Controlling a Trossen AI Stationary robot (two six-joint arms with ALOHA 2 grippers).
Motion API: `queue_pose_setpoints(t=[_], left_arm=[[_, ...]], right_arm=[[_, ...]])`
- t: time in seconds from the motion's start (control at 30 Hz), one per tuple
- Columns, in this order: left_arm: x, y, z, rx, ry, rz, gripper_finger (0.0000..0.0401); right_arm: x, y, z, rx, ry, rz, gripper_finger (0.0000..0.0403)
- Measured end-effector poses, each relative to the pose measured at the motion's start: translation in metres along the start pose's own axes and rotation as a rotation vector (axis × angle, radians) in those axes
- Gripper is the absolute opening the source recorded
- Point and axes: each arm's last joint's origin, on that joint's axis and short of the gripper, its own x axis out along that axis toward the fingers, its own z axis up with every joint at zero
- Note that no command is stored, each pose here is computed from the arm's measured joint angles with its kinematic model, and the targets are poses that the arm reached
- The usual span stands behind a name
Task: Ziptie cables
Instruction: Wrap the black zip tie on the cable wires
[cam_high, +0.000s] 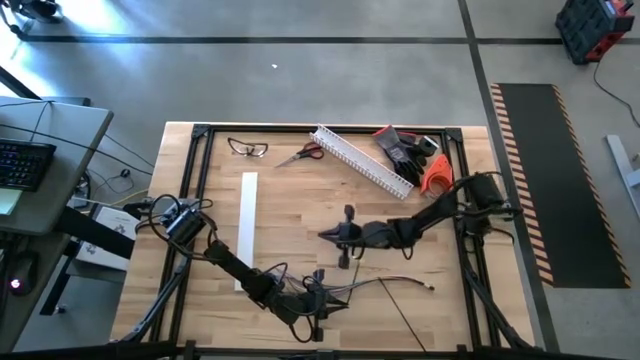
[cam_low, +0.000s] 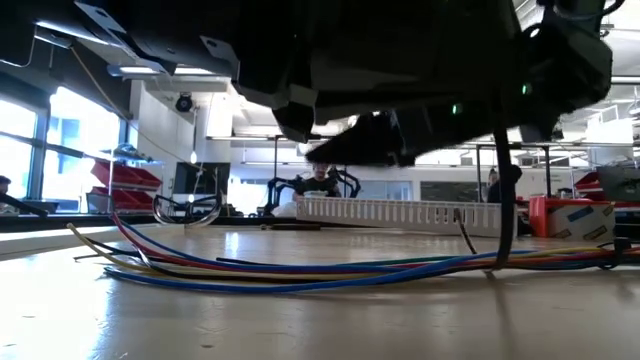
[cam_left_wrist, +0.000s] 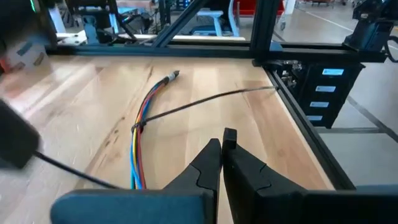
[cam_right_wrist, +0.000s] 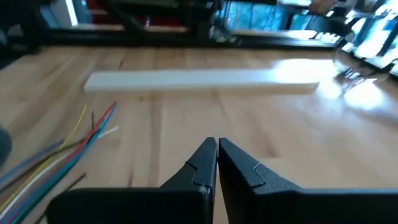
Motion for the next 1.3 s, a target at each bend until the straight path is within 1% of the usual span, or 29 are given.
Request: queue_pose_setpoints(t=[0.07, 0.13, 0.2, 0.27, 0.37, 0.43, 0.5, 0.53, 0.6, 0.67, 0.77, 0.8, 0.87, 0.93, 1.0, 1.07, 1.17, 1.3], left_arm=[[0.0, 0.0, -0.001, -0.001, 0.006, 0.001, 0.0], [0.0, 0.0, -0.001, 0.0, 0.012, 0.002, 0.0], [0.0, 0.0, -0.002, 0.0, 0.014, 0.003, 0.0], [0.0, 0.0, -0.001, -0.001, 0.013, 0.003, 0.0], [0.0, 0.0, -0.001, -0.001, 0.013, 0.002, 0.0], [0.0, 0.0, -0.001, -0.001, 0.012, 0.002, 0.0], [0.0, 0.0, -0.001, -0.002, 0.011, 0.002, 0.0], [0.0, 0.0, -0.001, -0.002, 0.011, 0.002, 0.0], [0.0, 0.0, -0.001, -0.001, 0.011, 0.003, 0.0], [0.0, 0.0, -0.001, 0.008, 0.009, 0.008, 0.0], [0.0, 0.0, -0.001, 0.022, 0.006, 0.01, 0.0], [0.0, 0.0, -0.001, 0.022, 0.006, 0.01, 0.0], [0.0, 0.0, -0.001, 0.023, 0.007, 0.002, 0.0], [0.0, -0.001, -0.001, 0.023, 0.009, -0.007, 0.0], [-0.001, -0.001, -0.001, 0.024, 0.009, -0.009, 0.0], [-0.001, -0.002, -0.001, 0.024, 0.009, -0.011, 0.0], [-0.002, -0.002, -0.001, 0.024, 0.009, -0.01, 0.0], [-0.001, -0.002, -0.001, 0.023, 0.007, -0.009, 0.0]], right_arm=[[-0.006, -0.004, 0.01, -0.019, -0.015, -0.022, 0.0008], [-0.015, -0.008, 0.02, -0.038, 0.001, -0.058, 0.0027], [-0.028, -0.013, 0.031, -0.046, 0.054, -0.102, 0.0056], [-0.044, -0.017, 0.043, -0.025, 0.132, -0.127, 0.0089], [-0.075, -0.022, 0.052, 0.055, 0.292, -0.133, 0.0144], [-0.096, -0.024, 0.053, 0.122, 0.415, -0.101, 0.0181], [-0.114, -0.022, 0.048, 0.206, 0.546, -0.093, 0.0215], [-0.122, -0.019, 0.043, 0.247, 0.611, -0.108, 0.0229], [-0.132, -0.011, 0.035, 0.328, 0.673, -0.148, 0.0251], [-0.136, 0.0, 0.023, 0.426, 0.649, -0.145, 0.0263], [-0.136, 0.014, 0.002, 0.588, 0.532, -0.102, 0.0267], [-0.136, 0.016, -0.004, 0.639, 0.49, -0.104, 0.0265], [-0.135, 0.016, -0.018, 0.718, 0.425, -0.148, 0.0259], [-0.135, 0.014, -0.031, 0.748, 0.418, -0.195, 0.0254], [-0.131, 0.014, -0.038, 0.775, 0.412, -0.213, 0.025], [-0.125, 0.015, -0.042, 0.791, 0.4, -0.205, 0.0248], [-0.116, 0.017, -0.046, 0.808, 0.39, -0.157, 0.0247], [-0.106, 0.016, -0.053, 0.814, 0.371, -0.149, 0.0247]])
